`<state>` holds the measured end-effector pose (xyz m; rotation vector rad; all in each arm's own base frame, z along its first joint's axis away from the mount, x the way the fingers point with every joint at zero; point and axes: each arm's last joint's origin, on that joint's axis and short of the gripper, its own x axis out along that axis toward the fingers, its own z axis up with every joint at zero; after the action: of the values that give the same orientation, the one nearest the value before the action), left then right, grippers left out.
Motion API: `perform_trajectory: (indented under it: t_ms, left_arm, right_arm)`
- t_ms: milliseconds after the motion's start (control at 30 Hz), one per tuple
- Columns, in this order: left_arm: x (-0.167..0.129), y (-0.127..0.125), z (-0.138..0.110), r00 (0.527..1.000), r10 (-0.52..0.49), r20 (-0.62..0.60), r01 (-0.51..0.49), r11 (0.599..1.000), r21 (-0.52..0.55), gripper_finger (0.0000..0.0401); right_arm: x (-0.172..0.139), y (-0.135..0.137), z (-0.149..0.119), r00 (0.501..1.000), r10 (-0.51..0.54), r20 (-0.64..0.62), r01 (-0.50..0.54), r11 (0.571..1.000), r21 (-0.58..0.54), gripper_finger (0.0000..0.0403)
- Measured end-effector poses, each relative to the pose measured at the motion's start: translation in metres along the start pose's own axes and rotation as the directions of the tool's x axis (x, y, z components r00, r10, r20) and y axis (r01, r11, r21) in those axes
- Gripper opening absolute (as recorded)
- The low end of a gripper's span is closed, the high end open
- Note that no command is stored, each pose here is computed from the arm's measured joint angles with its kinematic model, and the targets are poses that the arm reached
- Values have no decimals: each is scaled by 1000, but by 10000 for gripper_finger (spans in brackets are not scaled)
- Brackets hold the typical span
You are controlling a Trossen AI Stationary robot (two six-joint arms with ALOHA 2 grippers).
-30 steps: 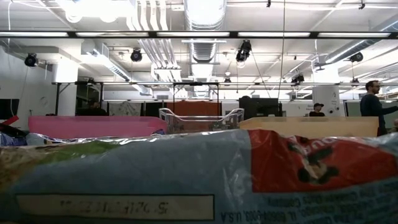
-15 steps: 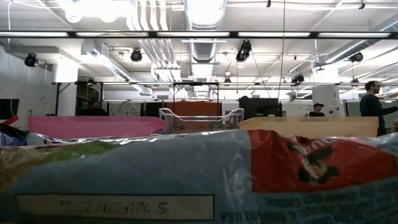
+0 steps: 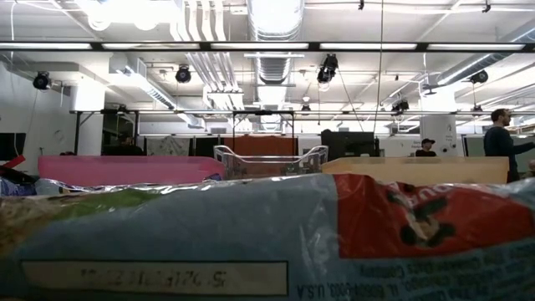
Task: Pick and place Granola Bars by type
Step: Put the blue granola bar into the transparent bin
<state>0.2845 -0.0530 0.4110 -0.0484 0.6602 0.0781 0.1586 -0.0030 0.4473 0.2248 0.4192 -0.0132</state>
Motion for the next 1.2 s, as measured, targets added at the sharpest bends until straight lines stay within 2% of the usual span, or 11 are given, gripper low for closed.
perform_trajectory:
  t_ms: [267, 500, 867, 1200]
  left_arm:
    - [23, -6, 10, 987, 43, -153, -24, 992, 120, 218]
    - [57, -13, 3, 966, 60, -250, 3, 970, 244, 218]
    - [100, -15, -13, 918, 1, -397, 100, 967, 235, 218]
    - [135, -8, -35, 867, 10, -498, 125, 963, 237, 218]
  right_arm:
    - [0, 0, 0, 1000, 0, 0, 0, 1000, -2, 8]
    - [0, 0, -1, 1000, -2, -7, 2, 1000, 1, 8]
    - [0, 0, -1, 1000, -3, -9, 3, 1000, 1, 8]
    - [0, 0, -1, 1000, -4, -14, 4, 1000, 17, 8]
